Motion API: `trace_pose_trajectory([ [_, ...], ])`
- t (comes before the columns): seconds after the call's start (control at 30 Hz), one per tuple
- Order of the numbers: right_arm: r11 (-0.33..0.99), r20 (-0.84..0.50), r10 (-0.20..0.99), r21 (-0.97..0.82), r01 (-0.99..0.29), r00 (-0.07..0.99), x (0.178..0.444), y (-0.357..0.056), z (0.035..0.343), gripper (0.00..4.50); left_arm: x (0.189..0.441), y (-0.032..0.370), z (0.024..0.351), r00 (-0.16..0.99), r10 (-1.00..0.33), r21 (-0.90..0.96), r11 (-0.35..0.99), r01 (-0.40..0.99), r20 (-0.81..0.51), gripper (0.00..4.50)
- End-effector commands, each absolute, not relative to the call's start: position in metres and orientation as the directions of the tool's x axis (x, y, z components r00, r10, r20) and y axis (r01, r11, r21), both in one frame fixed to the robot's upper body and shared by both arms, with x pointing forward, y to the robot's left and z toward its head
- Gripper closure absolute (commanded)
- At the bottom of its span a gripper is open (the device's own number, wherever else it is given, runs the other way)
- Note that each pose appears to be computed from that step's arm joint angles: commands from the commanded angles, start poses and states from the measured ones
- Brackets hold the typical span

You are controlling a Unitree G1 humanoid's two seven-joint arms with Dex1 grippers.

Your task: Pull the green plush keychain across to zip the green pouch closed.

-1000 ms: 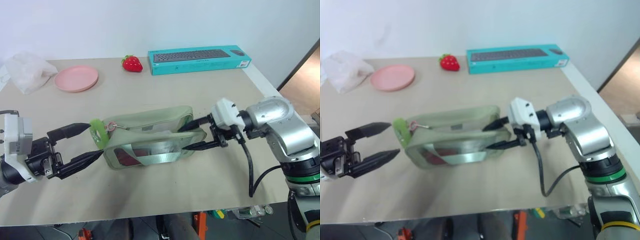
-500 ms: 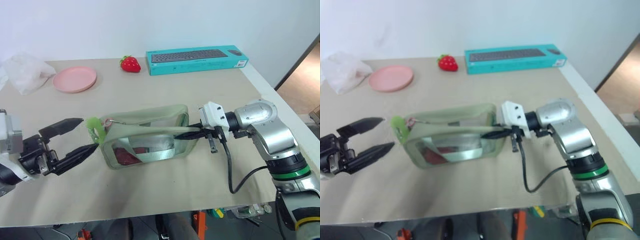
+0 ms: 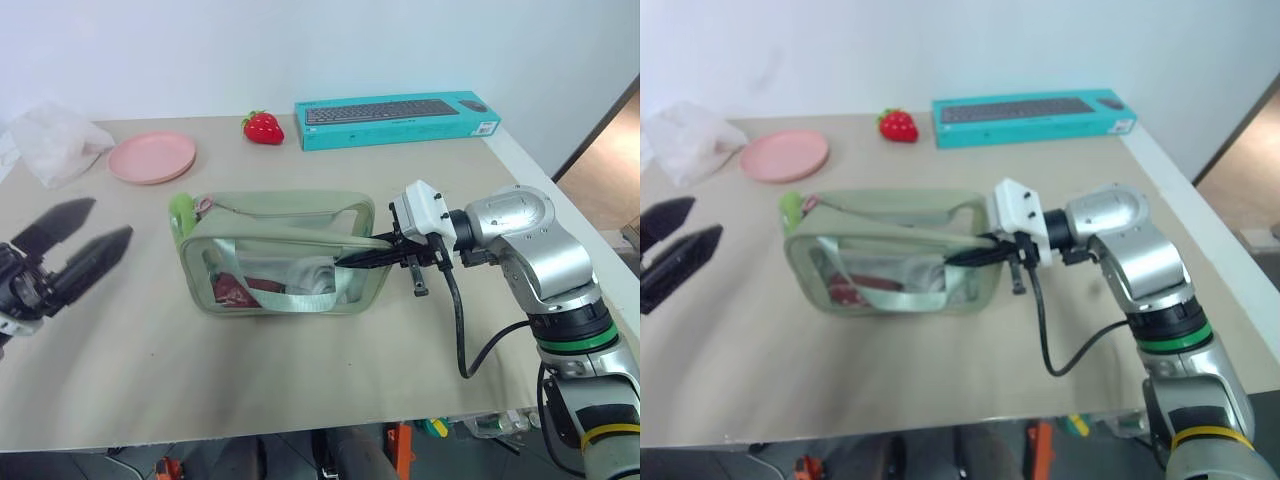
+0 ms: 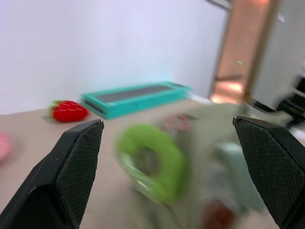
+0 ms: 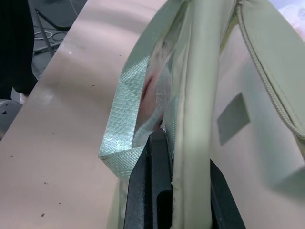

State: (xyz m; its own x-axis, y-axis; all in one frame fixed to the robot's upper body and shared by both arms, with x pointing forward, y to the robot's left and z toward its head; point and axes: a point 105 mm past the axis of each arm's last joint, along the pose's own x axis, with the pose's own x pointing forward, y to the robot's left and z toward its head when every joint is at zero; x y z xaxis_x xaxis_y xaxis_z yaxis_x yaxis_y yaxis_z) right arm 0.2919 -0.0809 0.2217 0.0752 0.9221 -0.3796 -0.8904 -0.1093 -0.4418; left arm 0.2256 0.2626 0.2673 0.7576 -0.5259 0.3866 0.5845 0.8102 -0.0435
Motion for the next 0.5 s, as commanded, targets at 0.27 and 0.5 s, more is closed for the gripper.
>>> trace_pose_trajectory([
  [0.27,-0.124,-0.429,0.895,-0.506,-0.853,0.124,0.291,-0.071,0.202,4.44,0.218,0.251,0.271,0.719,-0.594,-0.026,0.764,0.644,0.361,0.00],
  [0.5,-0.116,-0.418,0.899,-0.510,-0.852,0.128,0.290,-0.071,0.205,4.44,0.221,0.258,0.234,0.780,-0.608,-0.090,0.777,0.623,0.148,0.00],
])
